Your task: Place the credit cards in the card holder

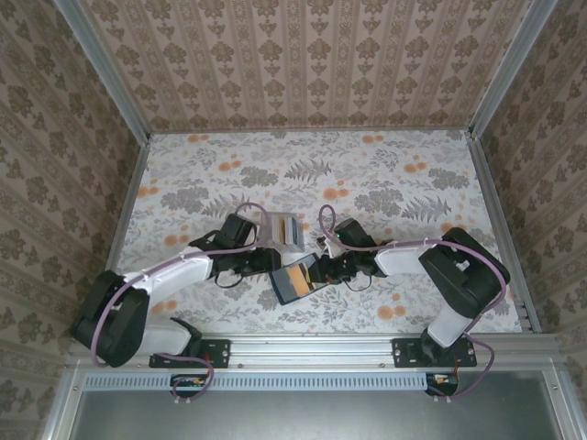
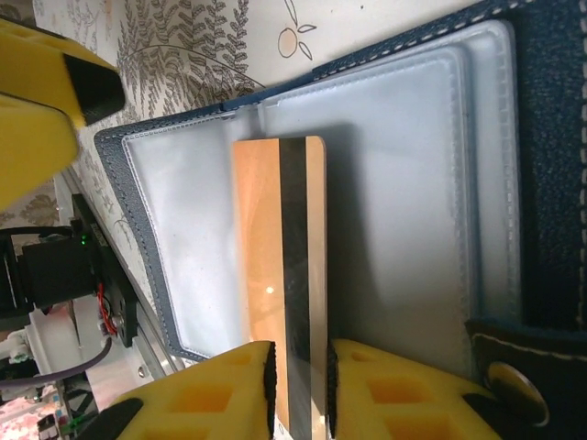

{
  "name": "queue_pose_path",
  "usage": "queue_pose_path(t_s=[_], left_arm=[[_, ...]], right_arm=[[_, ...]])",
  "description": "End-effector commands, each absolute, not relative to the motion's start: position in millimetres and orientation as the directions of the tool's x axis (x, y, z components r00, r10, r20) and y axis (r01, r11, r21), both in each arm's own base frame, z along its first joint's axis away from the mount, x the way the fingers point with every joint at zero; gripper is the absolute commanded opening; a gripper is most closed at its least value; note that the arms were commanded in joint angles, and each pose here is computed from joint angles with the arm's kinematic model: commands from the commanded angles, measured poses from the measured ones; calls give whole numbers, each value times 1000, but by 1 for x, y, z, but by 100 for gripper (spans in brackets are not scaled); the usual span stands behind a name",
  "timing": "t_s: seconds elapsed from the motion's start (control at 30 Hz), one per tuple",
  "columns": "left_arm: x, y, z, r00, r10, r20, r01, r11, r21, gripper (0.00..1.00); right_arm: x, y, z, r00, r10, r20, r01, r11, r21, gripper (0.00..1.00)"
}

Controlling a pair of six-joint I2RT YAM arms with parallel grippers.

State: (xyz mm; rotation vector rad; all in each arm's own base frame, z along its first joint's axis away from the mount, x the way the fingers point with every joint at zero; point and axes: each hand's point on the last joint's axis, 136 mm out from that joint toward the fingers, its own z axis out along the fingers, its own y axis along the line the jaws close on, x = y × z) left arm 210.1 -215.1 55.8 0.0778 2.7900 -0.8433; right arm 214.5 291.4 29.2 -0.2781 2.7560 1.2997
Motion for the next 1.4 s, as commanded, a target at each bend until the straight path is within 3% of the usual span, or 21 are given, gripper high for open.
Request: queue_pose_path(t_s=[0.0, 0.17, 0.23, 0.4, 0.57, 0.77, 1.03, 1.2, 1.37], left_arm=[[189, -199, 41, -989, -28, -145, 51, 857, -513, 51], [170, -202, 34, -997, -27, -73, 18, 831, -556, 27], [165, -208, 33, -998, -15, -63, 23, 825, -565, 24], [166, -225, 27, -998, 10, -63, 46, 802, -596, 14], [170, -222, 19, -998, 20, -63, 53, 827, -560, 0], [183, -216, 20, -994, 13, -106, 67, 846, -529, 0], [186, -214, 14, -996, -2, -85, 43, 849, -526, 0], [186, -215, 12, -997, -10, -81, 35, 843, -536, 0], [187, -213, 13, -997, -12, -82, 33, 845, -533, 0]], right_arm=[[212, 288, 30, -978, -143, -151, -208, 655, 727, 27], [213, 288, 29, -978, -140, -154, -208, 669, 714, 31], [214, 289, 30, -977, -141, -157, -211, 667, 715, 32], [214, 295, 31, -976, -157, -152, -218, 653, 725, 16], [209, 303, 31, -970, -195, -145, -238, 642, 729, 8], [203, 313, 30, -962, -237, -138, -261, 640, 723, 8], [189, 319, 24, -957, -278, -81, -251, 658, 710, 26], [193, 307, 32, -953, -279, -115, -283, 699, 657, 35], [198, 298, 38, -958, -257, -124, -277, 734, 620, 37]])
